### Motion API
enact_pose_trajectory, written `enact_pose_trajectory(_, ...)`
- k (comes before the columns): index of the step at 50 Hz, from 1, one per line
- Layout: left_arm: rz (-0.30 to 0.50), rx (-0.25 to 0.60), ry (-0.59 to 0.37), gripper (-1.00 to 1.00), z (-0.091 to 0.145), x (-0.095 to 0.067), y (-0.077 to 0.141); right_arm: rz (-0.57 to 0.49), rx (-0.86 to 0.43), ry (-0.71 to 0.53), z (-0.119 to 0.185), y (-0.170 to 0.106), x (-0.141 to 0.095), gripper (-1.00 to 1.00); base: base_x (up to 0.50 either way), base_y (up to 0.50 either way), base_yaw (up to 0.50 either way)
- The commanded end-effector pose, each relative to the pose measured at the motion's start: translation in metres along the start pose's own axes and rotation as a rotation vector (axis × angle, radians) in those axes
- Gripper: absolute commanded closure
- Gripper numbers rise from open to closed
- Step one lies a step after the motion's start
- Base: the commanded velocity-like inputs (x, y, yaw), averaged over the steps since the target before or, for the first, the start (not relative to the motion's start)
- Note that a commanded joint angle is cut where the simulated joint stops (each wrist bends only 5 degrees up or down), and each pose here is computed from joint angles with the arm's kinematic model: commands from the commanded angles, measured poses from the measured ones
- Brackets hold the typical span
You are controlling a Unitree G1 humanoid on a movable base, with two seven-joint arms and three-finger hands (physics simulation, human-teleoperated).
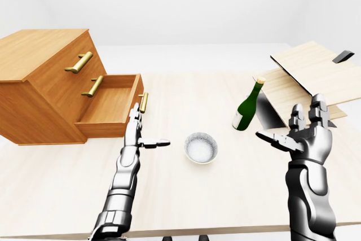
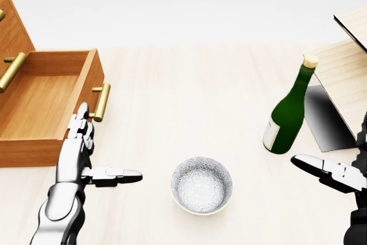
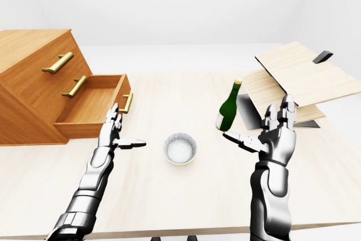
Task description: Close the bottom drawer of the cabinet.
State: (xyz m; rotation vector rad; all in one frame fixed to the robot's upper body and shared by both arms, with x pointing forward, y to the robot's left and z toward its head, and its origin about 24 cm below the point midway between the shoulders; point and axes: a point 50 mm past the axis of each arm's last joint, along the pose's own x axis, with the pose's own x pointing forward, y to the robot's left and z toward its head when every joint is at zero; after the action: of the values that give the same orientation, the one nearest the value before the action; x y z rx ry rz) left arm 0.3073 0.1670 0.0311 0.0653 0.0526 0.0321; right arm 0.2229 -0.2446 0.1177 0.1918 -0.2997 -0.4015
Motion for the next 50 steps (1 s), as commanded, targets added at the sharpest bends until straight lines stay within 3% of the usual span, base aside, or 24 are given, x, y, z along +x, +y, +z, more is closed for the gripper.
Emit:
enact_pose_trajectory(1, 0.019, -0.01, 0.11, -1.0, -0.008, 0.027, 0.004, 0.01, 0.002, 0.008, -0.003, 0.001, -0.001, -1.0, 0.0, 0.0, 0.0)
enact_pose_trajectory(5, 0.028, 0.001, 0.198, -1.0, -0.019, 0.034, 0.006, 0.016, 0.001, 0.005, -0.001, 0.002, -0.001, -1.0, 0.0, 0.0, 0.0)
enact_pose_trajectory(11, 0.04, 0.009, 0.247, -1.0, -0.022, 0.038, 0.01, 0.017, 0.001, 0.007, -0.002, 0.002, -0.001, -1.0, 0.0, 0.0, 0.0)
enact_pose_trajectory(32, 0.071, -0.004, 0.234, -1.0, -0.015, 0.043, 0.02, 0.018, -0.004, 0.016, -0.005, 0.002, 0.0, -1.0, 0.0, 0.0, 0.0)
enact_pose_trajectory(50, 0.141, -0.022, 0.284, -1.0, -0.021, 0.042, 0.038, 0.019, -0.003, 0.015, -0.004, 0.002, -0.001, -1.0, 0.0, 0.0, 0.0)
